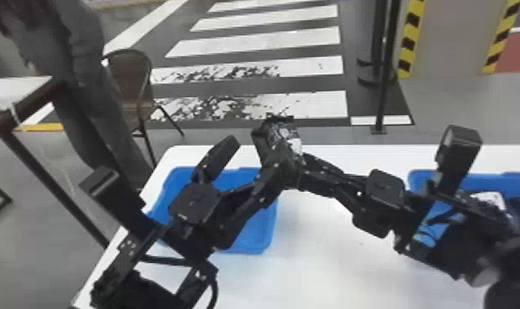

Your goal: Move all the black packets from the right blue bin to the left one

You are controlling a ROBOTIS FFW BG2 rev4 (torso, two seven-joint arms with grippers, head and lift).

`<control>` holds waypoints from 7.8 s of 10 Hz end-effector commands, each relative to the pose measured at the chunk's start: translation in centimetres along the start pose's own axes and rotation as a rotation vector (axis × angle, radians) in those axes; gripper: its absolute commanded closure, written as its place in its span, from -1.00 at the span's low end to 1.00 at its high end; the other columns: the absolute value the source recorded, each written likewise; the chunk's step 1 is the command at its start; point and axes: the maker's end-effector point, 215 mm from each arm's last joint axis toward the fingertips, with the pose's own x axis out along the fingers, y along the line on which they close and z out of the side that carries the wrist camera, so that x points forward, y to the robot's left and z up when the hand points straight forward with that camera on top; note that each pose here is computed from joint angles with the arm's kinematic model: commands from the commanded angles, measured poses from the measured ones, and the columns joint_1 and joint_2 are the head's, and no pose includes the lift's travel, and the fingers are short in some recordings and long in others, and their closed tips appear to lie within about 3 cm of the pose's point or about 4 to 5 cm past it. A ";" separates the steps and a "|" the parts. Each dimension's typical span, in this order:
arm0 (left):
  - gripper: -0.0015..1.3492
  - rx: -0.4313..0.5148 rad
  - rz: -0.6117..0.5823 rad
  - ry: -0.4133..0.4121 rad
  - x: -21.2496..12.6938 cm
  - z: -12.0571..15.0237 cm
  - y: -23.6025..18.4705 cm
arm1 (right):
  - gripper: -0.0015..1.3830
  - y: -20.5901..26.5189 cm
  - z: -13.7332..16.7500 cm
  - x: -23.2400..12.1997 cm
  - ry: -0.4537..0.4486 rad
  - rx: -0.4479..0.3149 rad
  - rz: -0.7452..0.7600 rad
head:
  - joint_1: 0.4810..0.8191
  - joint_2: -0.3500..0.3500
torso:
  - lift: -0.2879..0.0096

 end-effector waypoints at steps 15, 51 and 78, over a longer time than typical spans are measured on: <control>0.81 -0.012 0.028 -0.027 0.1 0.7 -2.0 | 0.16 0.6 -1.1 0.9 0.016 0.051 0.013 | 0.05 0.76 | -0.01; -0.26 -0.012 0.227 -0.211 -4.9 0.4 4.8 | -0.77 -25.6 -6.9 -36.2 0.509 0.044 -1.241 | 0.27 -0.32 | -0.01; -0.34 0.054 0.043 -0.001 -0.1 0.1 1.8 | 0.57 -7.1 5.9 -7.0 -0.076 -0.164 -0.257 | -0.23 0.34 | -0.01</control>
